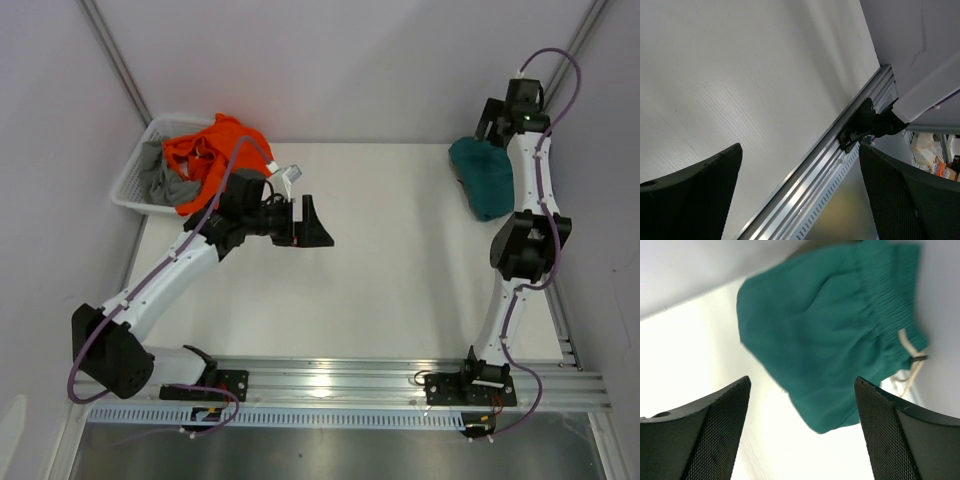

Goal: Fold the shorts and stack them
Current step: Neatly place the folded shorts to the corner

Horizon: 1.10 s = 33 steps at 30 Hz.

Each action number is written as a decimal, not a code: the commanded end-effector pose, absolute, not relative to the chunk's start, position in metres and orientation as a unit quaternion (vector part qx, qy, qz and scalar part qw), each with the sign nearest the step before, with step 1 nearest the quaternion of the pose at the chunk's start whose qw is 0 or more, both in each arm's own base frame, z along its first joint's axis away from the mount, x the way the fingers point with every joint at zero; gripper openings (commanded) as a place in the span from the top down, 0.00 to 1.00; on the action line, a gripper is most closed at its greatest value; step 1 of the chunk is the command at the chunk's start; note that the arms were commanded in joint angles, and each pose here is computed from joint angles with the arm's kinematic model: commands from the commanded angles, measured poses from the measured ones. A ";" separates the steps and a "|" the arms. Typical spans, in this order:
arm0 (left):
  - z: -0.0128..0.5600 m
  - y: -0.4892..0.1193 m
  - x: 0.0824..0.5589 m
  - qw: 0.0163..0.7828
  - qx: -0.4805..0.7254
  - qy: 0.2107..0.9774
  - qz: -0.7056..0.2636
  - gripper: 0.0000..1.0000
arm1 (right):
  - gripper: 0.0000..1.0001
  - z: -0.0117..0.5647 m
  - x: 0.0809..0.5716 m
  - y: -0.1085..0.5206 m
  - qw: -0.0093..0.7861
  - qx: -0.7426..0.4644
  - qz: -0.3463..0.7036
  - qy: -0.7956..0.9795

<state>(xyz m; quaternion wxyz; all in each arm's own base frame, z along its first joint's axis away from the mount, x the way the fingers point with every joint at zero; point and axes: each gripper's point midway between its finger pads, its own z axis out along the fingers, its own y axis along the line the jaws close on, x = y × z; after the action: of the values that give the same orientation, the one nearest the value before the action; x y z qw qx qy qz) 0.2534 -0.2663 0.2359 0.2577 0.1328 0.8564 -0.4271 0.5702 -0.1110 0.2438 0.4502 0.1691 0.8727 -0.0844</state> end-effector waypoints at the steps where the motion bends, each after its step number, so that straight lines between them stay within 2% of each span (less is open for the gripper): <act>1: 0.258 -0.265 0.249 0.281 0.144 0.844 -0.433 0.01 | 0.13 0.235 0.572 -0.099 0.434 0.172 -0.098 0.879; 5: 0.257 -0.264 0.247 0.279 0.145 0.844 -0.434 0.01 | 0.10 0.205 0.574 -0.079 0.399 0.124 -0.155 0.895; 12: 0.252 -0.262 0.244 0.279 0.146 0.845 -0.432 0.01 | 0.09 0.169 0.575 -0.069 0.369 0.100 -0.177 0.907; 15: 0.250 -0.262 0.243 0.279 0.147 0.845 -0.432 0.01 | 0.09 0.170 0.574 -0.063 0.370 0.094 -0.162 0.910; 19: 0.251 -0.259 0.244 0.286 0.144 0.845 -0.429 0.01 | 0.09 0.173 0.562 -0.023 0.368 0.076 -0.119 0.919; 23: 0.251 -0.260 0.245 0.289 0.141 0.844 -0.430 0.01 | 0.07 0.181 0.532 0.025 0.388 0.055 -0.086 0.916; 27: 0.251 -0.260 0.244 0.289 0.138 0.843 -0.433 0.01 | 0.06 0.188 0.478 0.083 0.404 0.008 -0.050 0.913; 33: 0.247 -0.252 0.237 0.292 0.132 0.847 -0.423 0.01 | 0.06 0.185 0.418 0.122 0.396 -0.002 -0.019 0.918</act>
<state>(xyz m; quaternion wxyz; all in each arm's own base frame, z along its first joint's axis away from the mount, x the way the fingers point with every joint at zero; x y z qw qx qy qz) 0.2427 -0.2569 0.2362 0.2718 0.1299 0.8551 -0.4219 0.4312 0.1203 0.1700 0.3671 -0.0345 0.9287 -0.0382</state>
